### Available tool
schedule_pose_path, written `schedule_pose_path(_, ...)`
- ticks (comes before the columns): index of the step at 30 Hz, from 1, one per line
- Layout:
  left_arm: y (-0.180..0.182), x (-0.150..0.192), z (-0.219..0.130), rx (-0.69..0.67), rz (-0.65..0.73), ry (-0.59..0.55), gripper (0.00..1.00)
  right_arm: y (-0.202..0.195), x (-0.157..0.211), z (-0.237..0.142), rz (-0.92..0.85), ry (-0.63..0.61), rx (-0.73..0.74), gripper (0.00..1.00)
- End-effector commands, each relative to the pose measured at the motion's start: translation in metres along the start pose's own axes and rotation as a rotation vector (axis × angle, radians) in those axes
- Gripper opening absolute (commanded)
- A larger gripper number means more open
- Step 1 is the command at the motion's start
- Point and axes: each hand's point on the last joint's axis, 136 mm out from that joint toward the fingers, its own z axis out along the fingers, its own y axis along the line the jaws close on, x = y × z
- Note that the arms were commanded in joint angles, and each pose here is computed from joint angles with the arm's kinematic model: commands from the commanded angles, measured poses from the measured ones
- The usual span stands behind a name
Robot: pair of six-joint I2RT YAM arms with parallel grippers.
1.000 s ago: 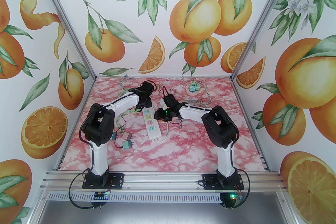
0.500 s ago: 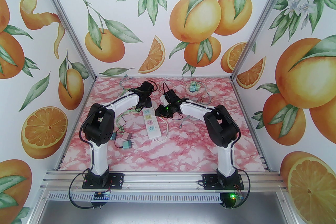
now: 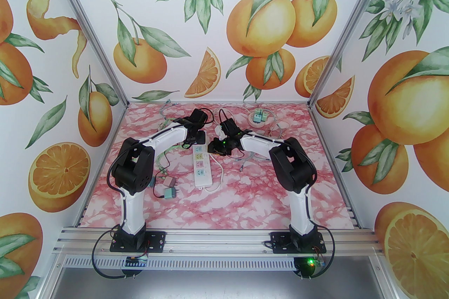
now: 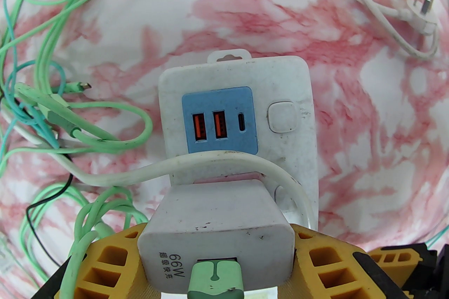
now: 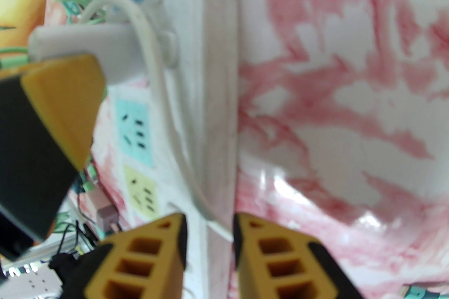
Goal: Pull the plug off the socket
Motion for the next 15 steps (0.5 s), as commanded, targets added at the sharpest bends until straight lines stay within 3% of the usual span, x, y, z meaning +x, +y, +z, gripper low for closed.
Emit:
schedule_pose_path(1, -0.006, 0.015, -0.01, 0.041, 0.074, 0.036, 0.35, 0.001, -0.005, 0.001, 0.005, -0.011, -0.036, 0.29)
schedule_pose_path(7, -0.004, 0.023, -0.012, 0.059, 0.077, 0.043, 0.35, 0.009, -0.028, -0.006, 0.021, -0.071, -0.095, 0.29)
schedule_pose_path(15, -0.029, 0.026, -0.012, 0.147, 0.111, 0.057, 0.34, 0.014, -0.058, 0.007, 0.098, -0.135, -0.197, 0.33)
